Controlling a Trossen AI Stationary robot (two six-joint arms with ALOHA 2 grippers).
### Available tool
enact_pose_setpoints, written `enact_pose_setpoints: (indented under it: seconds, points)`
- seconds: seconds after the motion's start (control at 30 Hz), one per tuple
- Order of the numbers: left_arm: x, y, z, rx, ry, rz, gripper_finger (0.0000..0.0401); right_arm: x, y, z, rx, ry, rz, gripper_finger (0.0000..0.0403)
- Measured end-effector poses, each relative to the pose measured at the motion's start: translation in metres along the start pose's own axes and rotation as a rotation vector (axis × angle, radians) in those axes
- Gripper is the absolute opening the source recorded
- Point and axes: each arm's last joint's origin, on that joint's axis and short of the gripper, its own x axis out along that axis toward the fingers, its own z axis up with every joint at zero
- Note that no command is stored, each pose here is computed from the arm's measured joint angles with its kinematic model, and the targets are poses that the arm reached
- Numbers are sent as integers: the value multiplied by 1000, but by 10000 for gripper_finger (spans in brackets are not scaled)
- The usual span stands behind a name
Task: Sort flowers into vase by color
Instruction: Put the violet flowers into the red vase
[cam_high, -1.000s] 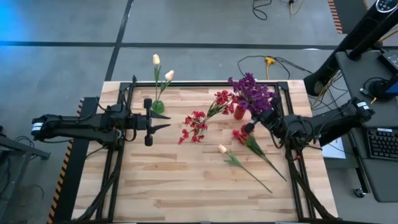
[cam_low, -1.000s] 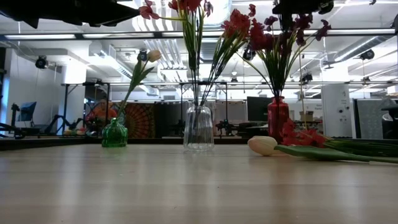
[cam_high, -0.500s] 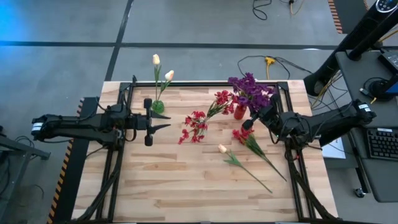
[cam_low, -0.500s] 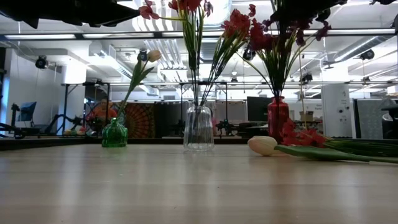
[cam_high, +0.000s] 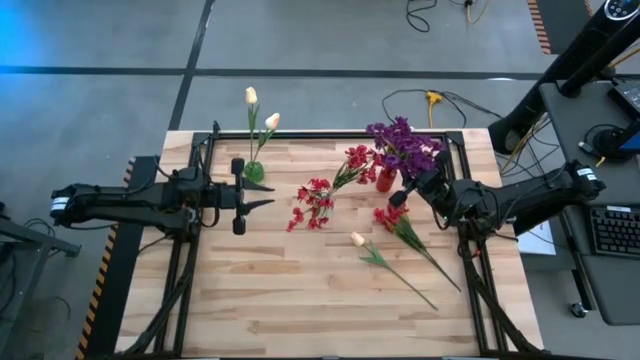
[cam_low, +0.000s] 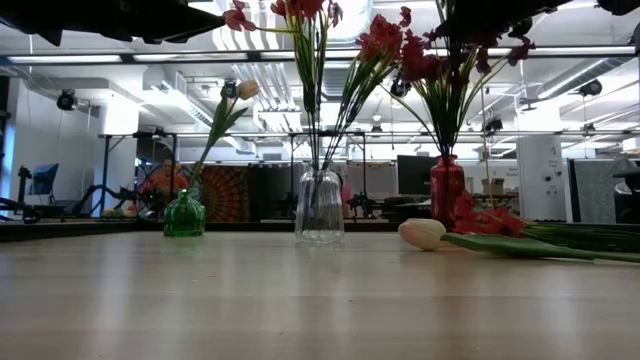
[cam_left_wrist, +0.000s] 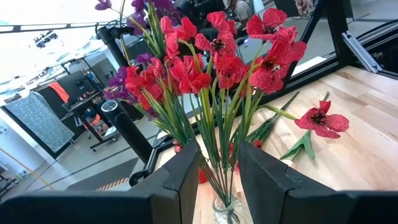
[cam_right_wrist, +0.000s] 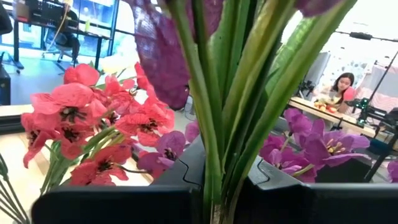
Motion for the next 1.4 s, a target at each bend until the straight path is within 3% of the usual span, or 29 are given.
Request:
enact_pose_setpoints:
  seconds: [1.4]
  points:
    - [0, 0, 0, 4, 0, 2, 95, 15, 6, -6, -33, 13, -50, 28]
